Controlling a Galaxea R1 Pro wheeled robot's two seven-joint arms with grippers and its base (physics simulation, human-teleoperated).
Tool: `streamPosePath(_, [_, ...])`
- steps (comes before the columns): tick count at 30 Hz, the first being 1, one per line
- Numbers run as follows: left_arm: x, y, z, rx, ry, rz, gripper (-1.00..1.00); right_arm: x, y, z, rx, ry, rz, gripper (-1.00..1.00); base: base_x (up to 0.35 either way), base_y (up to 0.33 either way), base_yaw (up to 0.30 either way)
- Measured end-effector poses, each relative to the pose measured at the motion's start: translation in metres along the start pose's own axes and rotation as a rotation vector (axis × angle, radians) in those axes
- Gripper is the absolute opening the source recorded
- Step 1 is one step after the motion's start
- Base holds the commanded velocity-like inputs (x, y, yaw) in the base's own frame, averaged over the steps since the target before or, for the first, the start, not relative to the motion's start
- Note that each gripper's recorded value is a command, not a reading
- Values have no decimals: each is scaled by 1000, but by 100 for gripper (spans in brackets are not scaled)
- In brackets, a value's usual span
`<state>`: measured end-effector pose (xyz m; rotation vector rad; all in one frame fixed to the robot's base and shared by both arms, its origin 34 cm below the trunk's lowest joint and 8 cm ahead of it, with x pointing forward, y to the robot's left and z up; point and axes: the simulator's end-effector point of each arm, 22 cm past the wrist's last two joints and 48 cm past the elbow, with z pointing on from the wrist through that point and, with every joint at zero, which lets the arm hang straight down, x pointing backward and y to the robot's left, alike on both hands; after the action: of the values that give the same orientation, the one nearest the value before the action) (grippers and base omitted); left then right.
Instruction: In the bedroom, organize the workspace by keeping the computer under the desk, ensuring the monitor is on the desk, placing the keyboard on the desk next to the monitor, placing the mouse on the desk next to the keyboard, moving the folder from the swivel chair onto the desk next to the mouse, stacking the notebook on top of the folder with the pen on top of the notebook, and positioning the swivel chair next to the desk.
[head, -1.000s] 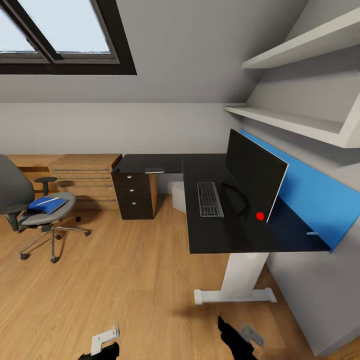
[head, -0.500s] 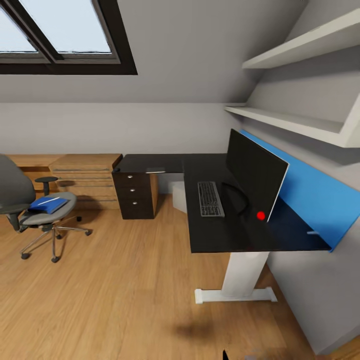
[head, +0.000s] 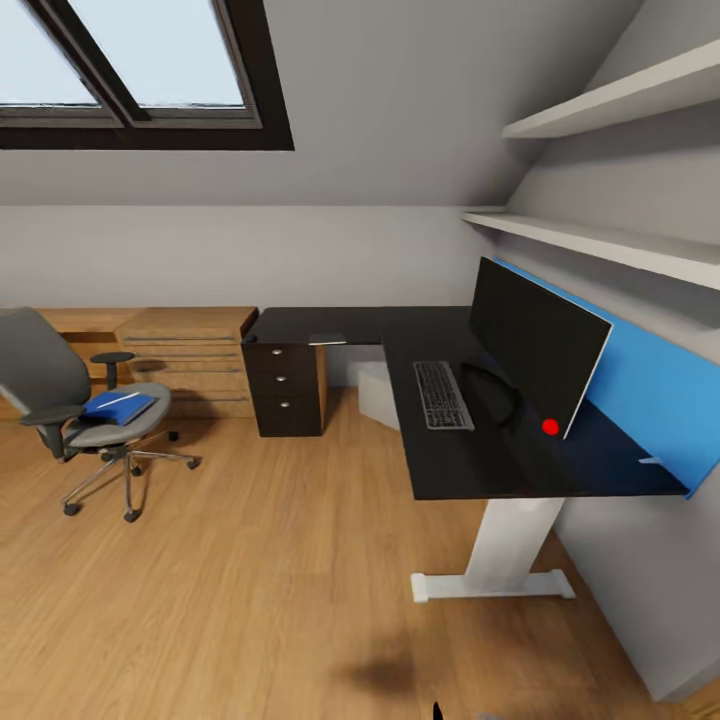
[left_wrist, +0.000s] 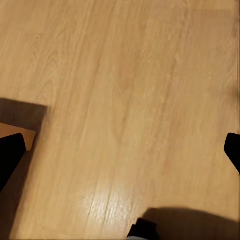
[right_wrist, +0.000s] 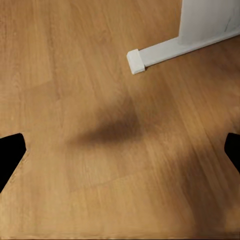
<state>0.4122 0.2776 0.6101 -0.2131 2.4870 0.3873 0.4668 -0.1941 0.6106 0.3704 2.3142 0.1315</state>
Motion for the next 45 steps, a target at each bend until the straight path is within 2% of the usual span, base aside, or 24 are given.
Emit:
streamPosePath(4, [-2,1,-4,0,3,-5,100,-1,8,-5,-2,2,13,100,0,1,76])
streamPosePath(5, [7,7,-5,-19,38,-28,100,-5,9,-6,-3,-15,15,100,0,0,275])
streamPosePath(6, [15,13,-4,-20,60,-29,100,-10,14,-8,-7,-41,18,100,0,0,281])
streamPosePath(7, [38,3,-4,54,126,-40,100,-13,20,-14,-7,-83,17,100,0,0,281])
streamPosePath(10, [45,2,-5,65,157,-51,100,-21,19,-17,0,-123,18,100,0,0,281])
streamPosePath(16, [47,1,-5,69,165,-59,100,-25,10,-20,40,-152,13,100,0,0,282])
streamPosePath(21, [47,1,-5,69,165,-61,100,-26,10,-21,40,-158,-2,100,115,54,283])
streamPosePath(40, [48,-3,-7,77,165,-61,100,-26,9,-21,41,-159,-6,100,307,53,284])
streamPosePath(45, [48,-6,-8,81,165,-60,100,-27,7,-21,45,-160,-5,100,321,0,92])
